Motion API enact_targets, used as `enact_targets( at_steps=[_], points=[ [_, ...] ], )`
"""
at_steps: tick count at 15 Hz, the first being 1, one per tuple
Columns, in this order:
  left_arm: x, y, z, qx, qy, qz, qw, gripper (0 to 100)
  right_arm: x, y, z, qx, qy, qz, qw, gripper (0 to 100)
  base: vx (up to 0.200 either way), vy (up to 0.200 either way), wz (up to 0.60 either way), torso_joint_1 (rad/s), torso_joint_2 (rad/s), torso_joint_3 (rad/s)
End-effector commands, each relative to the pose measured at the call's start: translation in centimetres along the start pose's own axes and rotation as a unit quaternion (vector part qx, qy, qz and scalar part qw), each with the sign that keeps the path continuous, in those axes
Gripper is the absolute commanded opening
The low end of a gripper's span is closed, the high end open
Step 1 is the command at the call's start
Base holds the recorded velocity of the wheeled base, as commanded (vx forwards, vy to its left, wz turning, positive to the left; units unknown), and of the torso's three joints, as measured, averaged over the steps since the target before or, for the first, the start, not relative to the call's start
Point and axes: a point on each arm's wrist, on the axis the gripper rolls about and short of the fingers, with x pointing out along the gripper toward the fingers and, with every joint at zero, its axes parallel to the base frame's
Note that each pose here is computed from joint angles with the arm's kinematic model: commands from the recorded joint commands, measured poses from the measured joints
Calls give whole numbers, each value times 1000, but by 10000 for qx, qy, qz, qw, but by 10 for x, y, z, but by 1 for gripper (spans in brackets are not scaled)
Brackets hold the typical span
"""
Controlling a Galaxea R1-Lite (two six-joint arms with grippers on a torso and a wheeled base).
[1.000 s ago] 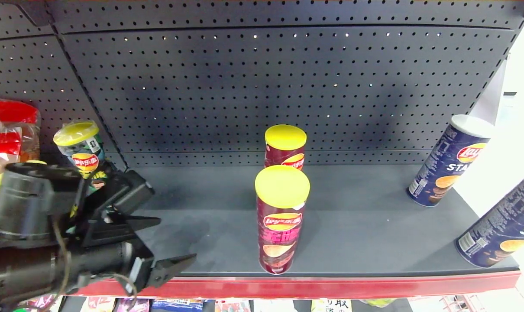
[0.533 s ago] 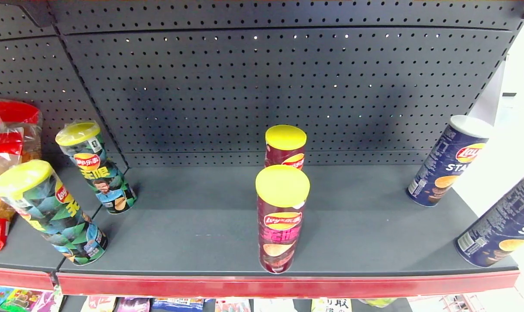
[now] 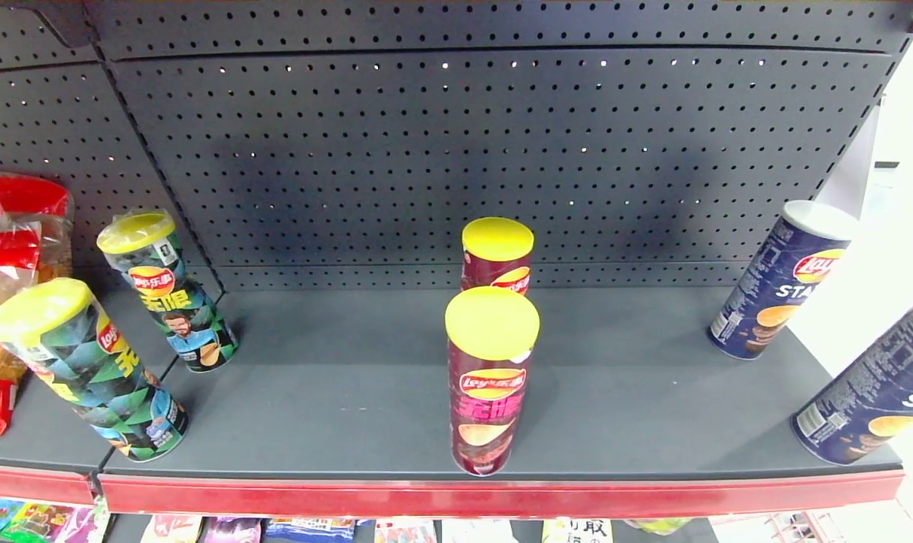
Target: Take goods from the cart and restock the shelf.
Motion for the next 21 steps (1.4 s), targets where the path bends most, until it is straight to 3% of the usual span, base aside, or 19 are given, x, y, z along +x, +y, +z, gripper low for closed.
enact_targets(
  at_steps=[1,2,4,6,8,9,10,11,12,16,18,21],
  points=[
    [9,-1,-13,29,-397,-115,9991,100,3,0,-10,-14,-210,26,9998,100,0,0,0,0,0,0],
    [12,-2,-11,32,-817,-177,9965,100,3,0,-9,63,-231,-12,9997,100,0,0,0,0,0,0],
    [12,-1,-14,10,-687,37,9976,100,5,-1,-8,439,-121,-332,9984,100,0,0,0,0,0,0],
    [10,-1,-15,-58,-669,807,9945,100,4,-2,-9,235,-146,-535,9982,100,0,0,0,0,0,0],
    [10,-1,-15,-103,-709,942,9930,100,5,-2,-9,235,-91,-572,9980,100,0,0,0,0,0,0],
    [10,-1,-15,-143,-743,931,9928,100,5,-2,-9,158,-111,-535,9984,100,0,0,0,0,0,0],
    [7,-1,-17,-72,-968,537,9938,100,4,-2,-9,117,-154,-384,9991,100,0,0,0,0,0,0],
    [6,-4,-18,-11,-1038,-34,9946,100,4,0,-10,120,-189,-117,9997,100,0,0,0,0,0,0],
    [7,-4,-22,18,-832,-147,9964,100,4,0,-9,141,-164,46,9998,100,0,0,0,0,0,0],
    [7,-4,-22,0,-839,-26,9965,100,6,-1,-16,361,-180,-304,9987,100,0,0,0,0,0,0],
    [7,-4,-22,8,-839,-25,9965,100,7,1,-17,201,-154,193,9995,100,0,0,0,0,0,0],
    [7,-4,-22,8,-839,-25,9965,100,7,1,-17,230,-183,177,9994,100,0,0,0,0,0,0]
  ],
)
